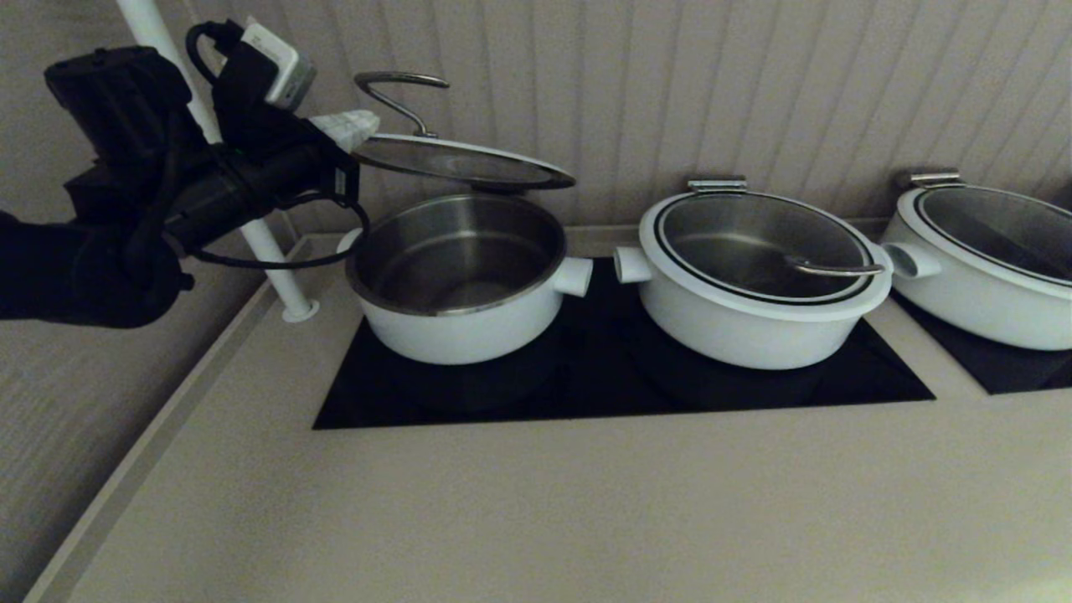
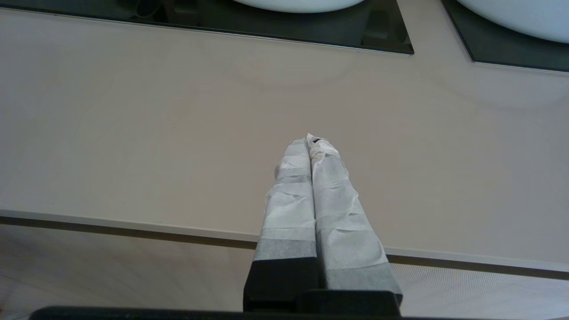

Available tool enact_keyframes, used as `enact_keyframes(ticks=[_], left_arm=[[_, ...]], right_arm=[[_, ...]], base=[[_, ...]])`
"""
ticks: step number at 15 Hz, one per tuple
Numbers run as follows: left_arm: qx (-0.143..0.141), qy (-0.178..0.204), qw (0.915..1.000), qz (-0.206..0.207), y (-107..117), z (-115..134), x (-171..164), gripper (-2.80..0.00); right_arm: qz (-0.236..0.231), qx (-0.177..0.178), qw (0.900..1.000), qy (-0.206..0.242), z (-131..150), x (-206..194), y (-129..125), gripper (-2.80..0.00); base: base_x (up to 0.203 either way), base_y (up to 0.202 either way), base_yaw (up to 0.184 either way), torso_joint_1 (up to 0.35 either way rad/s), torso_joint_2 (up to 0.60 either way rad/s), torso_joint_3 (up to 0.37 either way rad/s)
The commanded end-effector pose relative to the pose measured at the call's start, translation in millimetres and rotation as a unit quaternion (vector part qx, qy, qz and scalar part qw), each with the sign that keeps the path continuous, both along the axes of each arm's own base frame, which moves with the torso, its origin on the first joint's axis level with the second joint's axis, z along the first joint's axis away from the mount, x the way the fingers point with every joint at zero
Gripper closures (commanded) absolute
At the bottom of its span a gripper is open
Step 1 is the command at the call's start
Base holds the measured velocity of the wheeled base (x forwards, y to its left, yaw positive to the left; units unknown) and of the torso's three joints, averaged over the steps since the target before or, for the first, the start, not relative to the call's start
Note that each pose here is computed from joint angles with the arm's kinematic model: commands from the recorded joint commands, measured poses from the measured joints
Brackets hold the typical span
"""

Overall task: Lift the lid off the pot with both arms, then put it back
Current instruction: Close the pot lid

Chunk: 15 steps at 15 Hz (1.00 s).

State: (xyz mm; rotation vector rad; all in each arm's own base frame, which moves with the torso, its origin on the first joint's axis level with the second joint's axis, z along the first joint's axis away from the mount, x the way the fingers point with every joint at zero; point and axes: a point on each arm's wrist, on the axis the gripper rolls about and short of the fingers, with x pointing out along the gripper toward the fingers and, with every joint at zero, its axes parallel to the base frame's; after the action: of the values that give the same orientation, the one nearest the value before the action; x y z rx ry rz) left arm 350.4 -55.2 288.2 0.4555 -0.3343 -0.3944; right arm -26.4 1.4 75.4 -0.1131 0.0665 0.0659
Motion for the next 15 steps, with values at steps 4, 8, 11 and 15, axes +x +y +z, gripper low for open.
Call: enact_keyframes(ticks=[4, 8, 11, 15], left_arm=[[0.002, -0.002, 1.0, -0.002, 0.0, -0.4, -1.4, 0.0], [0.002, -0.001, 1.0, -0.002, -0.1, -1.0, -0.5, 0.0], [0.002, 0.002, 1.0, -0.002, -0.8, -3.1, 0.7, 0.0], [0.004, 0.007, 1.0, -0.004, -1.8, -6.8, 3.5, 0.0]], right_arm=[[0.001, -0.001, 1.0, 0.001, 0.0, 0.1, 0.0, 0.0], [0.001, -0.001, 1.0, 0.001, 0.0, 0.1, 0.0, 0.0], [0.001, -0.001, 1.0, 0.001, 0.0, 0.1, 0.0, 0.0], [0.001, -0.001, 1.0, 0.001, 0.0, 0.1, 0.0, 0.0]], base=[[0.0, 0.0, 0.0, 0.0, 0.0, 0.0], [0.0, 0.0, 0.0, 0.0, 0.0, 0.0], [0.0, 0.0, 0.0, 0.0, 0.0, 0.0], [0.0, 0.0, 0.0, 0.0, 0.0, 0.0]])
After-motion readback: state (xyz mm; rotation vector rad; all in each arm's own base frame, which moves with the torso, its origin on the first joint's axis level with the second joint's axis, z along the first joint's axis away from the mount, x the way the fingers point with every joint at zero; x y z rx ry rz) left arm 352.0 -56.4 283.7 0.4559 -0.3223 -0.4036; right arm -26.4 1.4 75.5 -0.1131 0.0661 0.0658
